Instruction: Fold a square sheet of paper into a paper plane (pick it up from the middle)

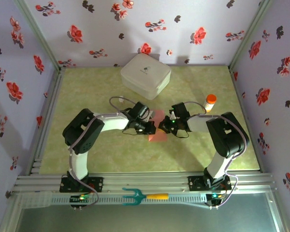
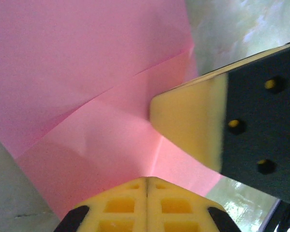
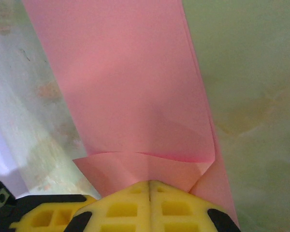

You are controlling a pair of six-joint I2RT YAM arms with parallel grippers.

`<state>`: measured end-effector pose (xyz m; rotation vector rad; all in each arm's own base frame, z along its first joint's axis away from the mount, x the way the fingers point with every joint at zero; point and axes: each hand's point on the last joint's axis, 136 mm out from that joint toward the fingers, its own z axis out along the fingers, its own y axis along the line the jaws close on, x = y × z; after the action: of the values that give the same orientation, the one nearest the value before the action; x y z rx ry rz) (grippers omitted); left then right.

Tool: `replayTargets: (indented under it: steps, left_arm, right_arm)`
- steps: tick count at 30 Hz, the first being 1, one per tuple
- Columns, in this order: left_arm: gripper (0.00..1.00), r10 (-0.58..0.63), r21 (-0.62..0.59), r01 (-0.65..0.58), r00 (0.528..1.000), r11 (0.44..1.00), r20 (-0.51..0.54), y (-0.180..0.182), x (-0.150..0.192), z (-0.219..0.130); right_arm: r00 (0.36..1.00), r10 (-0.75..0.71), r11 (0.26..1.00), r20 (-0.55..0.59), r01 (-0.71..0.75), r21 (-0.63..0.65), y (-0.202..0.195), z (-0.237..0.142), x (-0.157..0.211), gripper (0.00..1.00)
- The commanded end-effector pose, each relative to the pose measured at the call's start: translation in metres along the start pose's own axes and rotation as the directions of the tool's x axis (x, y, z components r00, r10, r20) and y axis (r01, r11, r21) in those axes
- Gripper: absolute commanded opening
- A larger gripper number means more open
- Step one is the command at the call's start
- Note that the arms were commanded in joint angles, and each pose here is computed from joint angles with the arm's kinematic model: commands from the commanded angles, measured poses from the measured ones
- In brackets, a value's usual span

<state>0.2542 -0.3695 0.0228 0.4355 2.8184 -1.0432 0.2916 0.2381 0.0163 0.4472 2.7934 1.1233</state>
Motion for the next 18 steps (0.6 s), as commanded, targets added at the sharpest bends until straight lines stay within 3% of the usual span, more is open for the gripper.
replayTargets:
  steps: [1,4,9,18]
  left_arm:
    - [0.0,-0.04,-0.056,0.036,0.997,0.998,-0.07,0.021,0.019,0.008]
    - [0.0,-0.078,-0.128,0.066,0.993,0.99,-0.086,0.039,0.031,0.009]
    - [0.0,-0.093,-0.151,0.078,0.991,0.985,-0.092,0.047,0.036,0.011]
    - [0.0,-0.085,-0.16,0.072,0.994,0.984,-0.073,0.048,0.033,0.009]
  right_arm:
    - [0.999,0.033,0.996,0.012,-0.034,0.087,-0.023,0.002,0.0,0.0]
    - [1.0,0.009,0.999,0.02,-0.01,0.05,-0.006,-0.005,-0.004,0.01]
    - [0.998,-0.057,0.998,0.016,0.057,-0.005,0.025,-0.016,-0.005,0.02]
    - [0.997,-0.023,1.0,-0.07,0.022,-0.013,0.005,0.01,0.018,0.01]
